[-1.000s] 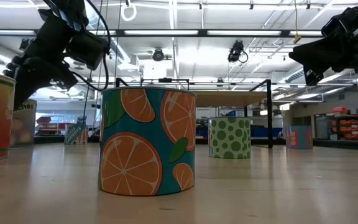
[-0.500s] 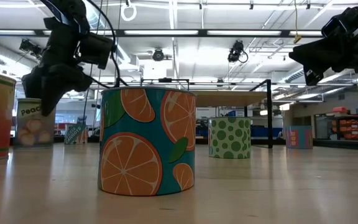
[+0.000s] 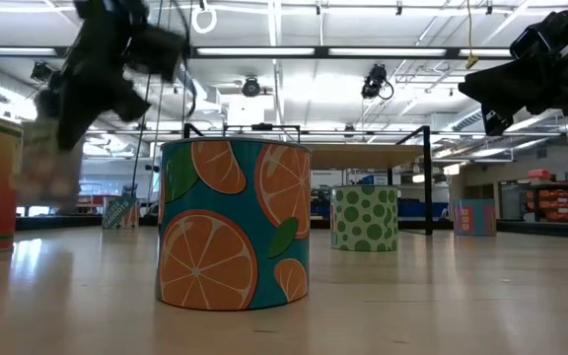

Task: Pick and place cans onto a shelf
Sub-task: Put the top left peach can on top of the shelf

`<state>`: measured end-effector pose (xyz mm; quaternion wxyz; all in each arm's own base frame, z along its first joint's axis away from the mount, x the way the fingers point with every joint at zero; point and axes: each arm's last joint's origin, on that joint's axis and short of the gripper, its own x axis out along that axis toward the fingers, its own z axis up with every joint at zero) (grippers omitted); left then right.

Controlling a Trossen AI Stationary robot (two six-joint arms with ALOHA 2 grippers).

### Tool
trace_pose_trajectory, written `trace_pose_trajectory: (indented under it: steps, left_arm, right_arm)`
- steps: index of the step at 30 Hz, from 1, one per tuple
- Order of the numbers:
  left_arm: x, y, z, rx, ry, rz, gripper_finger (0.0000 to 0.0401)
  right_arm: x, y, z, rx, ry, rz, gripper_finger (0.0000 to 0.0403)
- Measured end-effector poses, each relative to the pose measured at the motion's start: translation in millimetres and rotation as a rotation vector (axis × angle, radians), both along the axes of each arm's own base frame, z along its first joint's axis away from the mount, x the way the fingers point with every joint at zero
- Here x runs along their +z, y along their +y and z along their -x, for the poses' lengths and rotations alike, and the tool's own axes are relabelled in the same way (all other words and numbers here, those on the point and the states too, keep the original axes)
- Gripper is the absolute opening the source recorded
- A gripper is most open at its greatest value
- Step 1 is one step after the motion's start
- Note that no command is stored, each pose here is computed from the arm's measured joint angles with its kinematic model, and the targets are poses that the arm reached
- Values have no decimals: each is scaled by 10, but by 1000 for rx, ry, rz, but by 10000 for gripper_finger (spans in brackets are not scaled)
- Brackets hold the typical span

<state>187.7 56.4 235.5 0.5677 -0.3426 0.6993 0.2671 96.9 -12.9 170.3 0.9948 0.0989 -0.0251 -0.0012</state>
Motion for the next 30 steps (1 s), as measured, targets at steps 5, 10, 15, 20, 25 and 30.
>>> trace_pose_trajectory:
  steps: [5, 10, 15, 20, 25, 30]
  left_arm:
    - [681, -48, -176, 14, -143, -18, 318]
    - [1289, -81, -335, 40, -293, -55, 318]
    - [1707, 18, -679, -4, -455, -111, 318]
    - [1934, 344, -1013, -67, -562, -194, 318]
    - [1907, 822, -1163, -101, -570, -274, 318]
    - [1752, 1256, -1096, -112, -483, -340, 318]
  right_arm:
    - [0, 0, 0, 0, 0, 0, 74]
    - [0, 0, 0, 0, 0, 0, 74]
    - [-1, 0, 0, 0, 1, 0, 74]
    - [-1, 0, 0, 0, 1, 0, 74]
    - [-1, 0, 0, 0, 1, 0, 74]
    - [3, -2, 0, -8, -3, -1, 74]
